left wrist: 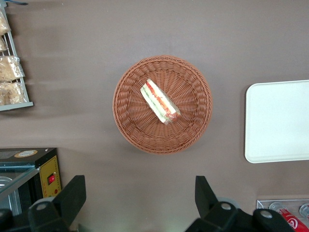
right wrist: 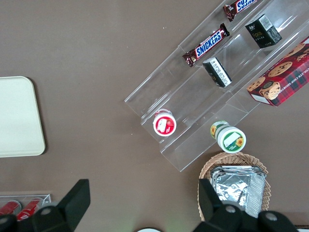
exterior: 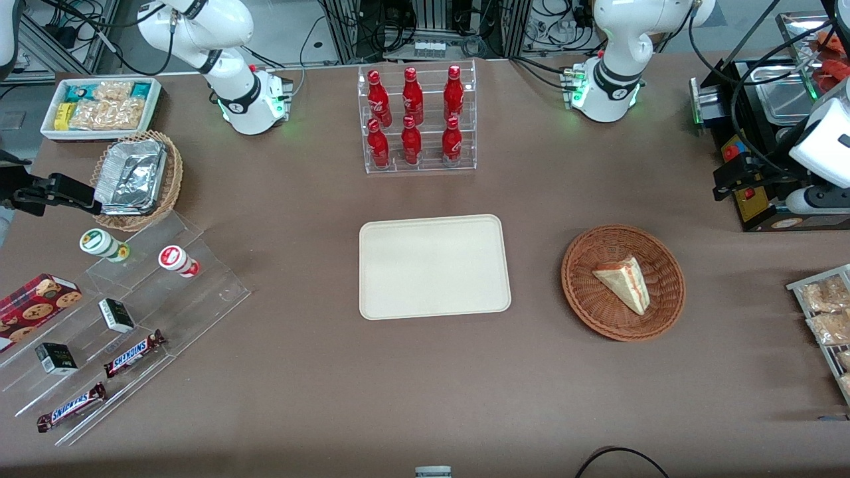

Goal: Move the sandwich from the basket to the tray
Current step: 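Move the left gripper over the wicker basket toward the sandwich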

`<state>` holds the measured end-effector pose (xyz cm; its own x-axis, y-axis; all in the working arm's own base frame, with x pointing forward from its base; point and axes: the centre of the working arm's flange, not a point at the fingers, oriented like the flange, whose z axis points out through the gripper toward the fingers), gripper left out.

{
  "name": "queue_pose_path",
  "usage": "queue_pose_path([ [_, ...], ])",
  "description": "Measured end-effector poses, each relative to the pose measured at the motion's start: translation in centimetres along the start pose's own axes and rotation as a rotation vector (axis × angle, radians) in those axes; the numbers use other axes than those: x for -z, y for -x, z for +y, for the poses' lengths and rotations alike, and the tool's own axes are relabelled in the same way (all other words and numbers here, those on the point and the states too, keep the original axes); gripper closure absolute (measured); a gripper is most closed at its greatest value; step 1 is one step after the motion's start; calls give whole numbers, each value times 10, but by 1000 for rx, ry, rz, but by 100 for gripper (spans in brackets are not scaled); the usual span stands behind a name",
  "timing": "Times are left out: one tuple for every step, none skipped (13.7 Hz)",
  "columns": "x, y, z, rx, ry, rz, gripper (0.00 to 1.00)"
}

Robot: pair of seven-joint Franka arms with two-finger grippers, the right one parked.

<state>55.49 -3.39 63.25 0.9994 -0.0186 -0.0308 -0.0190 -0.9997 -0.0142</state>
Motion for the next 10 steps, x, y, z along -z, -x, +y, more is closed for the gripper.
queue_pose_path([
  [-1, 1, 0, -1, 0, -8, 0],
  [-2, 2, 1, -2, -1, -19, 0],
  [-2, 2, 2, -3, -1, -23, 0],
  [-3, 2, 2, -4, -2, -25, 0],
  [-6, 1, 2, -5, -2, -31, 0],
  [-13, -1, 2, -5, -3, -40, 0],
  [-25, -5, 3, -4, -5, -48, 0],
  [-44, -10, 3, -4, -6, -52, 0],
  [-65, -16, 3, 3, -6, -51, 0],
  [-86, -20, 3, 28, -6, -48, 0],
])
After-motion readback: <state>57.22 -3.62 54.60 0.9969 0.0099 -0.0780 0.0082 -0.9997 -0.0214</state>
